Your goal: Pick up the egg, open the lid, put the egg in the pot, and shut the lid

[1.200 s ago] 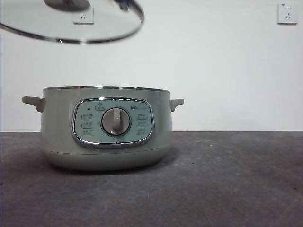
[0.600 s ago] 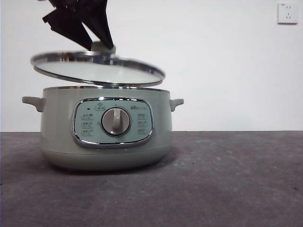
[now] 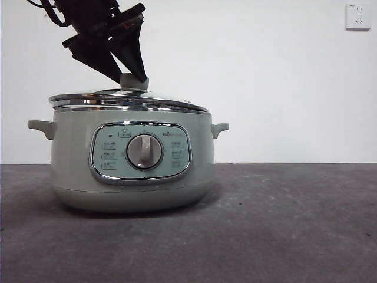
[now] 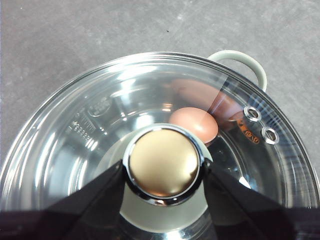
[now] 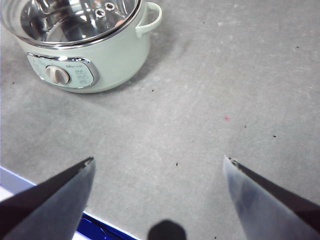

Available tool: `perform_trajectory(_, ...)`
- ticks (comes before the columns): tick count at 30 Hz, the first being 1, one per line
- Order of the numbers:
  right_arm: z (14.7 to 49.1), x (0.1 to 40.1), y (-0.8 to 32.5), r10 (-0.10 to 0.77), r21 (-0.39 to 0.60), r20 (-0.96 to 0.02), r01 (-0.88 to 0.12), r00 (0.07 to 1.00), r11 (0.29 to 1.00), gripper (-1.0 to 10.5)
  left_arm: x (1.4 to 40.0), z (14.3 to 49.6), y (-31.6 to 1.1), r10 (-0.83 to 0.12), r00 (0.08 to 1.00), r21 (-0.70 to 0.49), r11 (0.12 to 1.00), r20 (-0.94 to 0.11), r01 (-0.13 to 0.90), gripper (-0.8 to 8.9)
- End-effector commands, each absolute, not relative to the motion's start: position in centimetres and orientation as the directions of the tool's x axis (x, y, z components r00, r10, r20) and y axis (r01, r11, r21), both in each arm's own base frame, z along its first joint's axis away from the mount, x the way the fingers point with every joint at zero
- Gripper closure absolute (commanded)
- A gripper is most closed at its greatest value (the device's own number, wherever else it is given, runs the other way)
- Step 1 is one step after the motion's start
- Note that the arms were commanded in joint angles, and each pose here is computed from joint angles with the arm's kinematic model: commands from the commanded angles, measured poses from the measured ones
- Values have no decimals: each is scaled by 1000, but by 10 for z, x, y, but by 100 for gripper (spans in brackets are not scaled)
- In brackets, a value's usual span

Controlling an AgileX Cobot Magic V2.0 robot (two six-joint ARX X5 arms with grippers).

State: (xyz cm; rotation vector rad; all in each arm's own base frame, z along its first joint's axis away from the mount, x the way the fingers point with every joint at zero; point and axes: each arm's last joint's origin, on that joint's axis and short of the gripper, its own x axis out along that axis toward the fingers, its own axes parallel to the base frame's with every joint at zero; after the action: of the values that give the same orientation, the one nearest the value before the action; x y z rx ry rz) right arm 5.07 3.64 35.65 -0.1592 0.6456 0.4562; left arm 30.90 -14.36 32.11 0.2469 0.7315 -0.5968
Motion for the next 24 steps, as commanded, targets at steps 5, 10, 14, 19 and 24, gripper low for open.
perform_trajectory(5, 354, 51, 37, 347, -5, -614, -443, 710, 897, 510, 312, 326, -148, -455, 617, 16, 797, -642, 604, 822)
perform_trajectory(10, 354, 51, 37, 347, -5, -614, -442, 710, 897, 510, 312, 326, -148, -460, 613, 8, 796, -642, 606, 822)
perform_trajectory(14, 354, 51, 37, 347, -5, -614, -443, 709, 897, 510, 313, 323, -149, -456, 604, 5, 796, -653, 606, 822)
perform_trajectory(19, 353, 51, 36, 343, -6, -622, -442, 704, 897, 510, 320, 308, -152, -441, 569, -9, 796, -695, 606, 822)
perform_trajectory(24, 353, 51, 36, 340, -7, -626, -442, 702, 897, 510, 317, 303, -150, -422, 530, -36, 806, -736, 591, 812)
